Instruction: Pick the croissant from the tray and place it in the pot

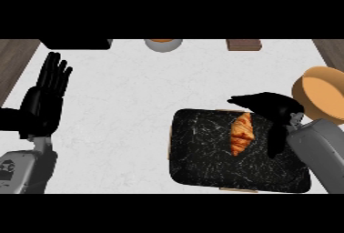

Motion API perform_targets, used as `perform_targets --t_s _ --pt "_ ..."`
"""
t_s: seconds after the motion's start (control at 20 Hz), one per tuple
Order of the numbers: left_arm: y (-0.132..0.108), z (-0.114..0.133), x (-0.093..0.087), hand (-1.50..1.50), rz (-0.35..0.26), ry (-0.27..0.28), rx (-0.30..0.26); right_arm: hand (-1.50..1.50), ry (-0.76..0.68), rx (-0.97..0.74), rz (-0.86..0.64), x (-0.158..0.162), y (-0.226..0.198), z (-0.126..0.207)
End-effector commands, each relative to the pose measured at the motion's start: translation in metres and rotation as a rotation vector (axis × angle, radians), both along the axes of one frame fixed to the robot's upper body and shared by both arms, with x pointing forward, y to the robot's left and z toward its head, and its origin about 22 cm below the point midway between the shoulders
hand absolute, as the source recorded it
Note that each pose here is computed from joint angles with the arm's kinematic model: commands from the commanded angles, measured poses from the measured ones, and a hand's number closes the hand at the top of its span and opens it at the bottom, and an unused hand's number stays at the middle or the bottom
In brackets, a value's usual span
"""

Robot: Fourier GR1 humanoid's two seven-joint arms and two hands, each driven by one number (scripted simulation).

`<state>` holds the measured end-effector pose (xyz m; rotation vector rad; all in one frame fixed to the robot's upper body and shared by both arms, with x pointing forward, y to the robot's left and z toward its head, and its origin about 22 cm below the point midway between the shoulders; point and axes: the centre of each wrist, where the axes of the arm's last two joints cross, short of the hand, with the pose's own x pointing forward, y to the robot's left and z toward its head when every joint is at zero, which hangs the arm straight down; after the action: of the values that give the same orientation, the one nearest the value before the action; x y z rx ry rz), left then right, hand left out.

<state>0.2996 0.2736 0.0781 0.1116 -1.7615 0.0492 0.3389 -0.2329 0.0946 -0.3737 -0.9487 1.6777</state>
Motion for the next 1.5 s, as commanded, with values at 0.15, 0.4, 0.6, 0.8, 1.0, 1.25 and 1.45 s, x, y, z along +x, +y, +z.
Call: perform_targets --t_s 0.15,0.4,0.6,0.8,1.0,1.25,1.45 --pt "-0.006 0.002 0.018 0.00 0.005 -0.008 0.008 -1.50 -0.035 0.025 0.016 0.001 0.017 -0.006" --pt "-0.015 0.010 0.019 0.00 -0.014 0.001 -0.004 -1.50 -0.035 -0.096 -0.008 -0.011 0.007 -0.033" --pt "0.021 0.003 -0.014 0.00 -0.011 0.013 -0.002 -1.50 -0.036 -0.091 -0.037 -0.004 0.018 -0.051" --pt "0.003 -0.003 -0.002 0.00 -0.022 0.023 0.000 -1.50 -0.042 -0.080 -0.032 0.010 0.021 -0.052" --pt "0.001 -0.007 0.011 0.00 -0.012 0.005 -0.017 -1.50 -0.011 -0.077 0.007 -0.005 0.015 -0.071" --pt "-0.010 -0.003 0.002 0.00 -0.012 0.000 -0.002 -1.50 0.002 -0.033 -0.001 0.004 0.015 -0.097" --pt "0.007 0.007 0.014 0.00 -0.021 0.010 -0.012 1.50 0.011 -0.020 0.172 -0.006 0.039 -0.114"
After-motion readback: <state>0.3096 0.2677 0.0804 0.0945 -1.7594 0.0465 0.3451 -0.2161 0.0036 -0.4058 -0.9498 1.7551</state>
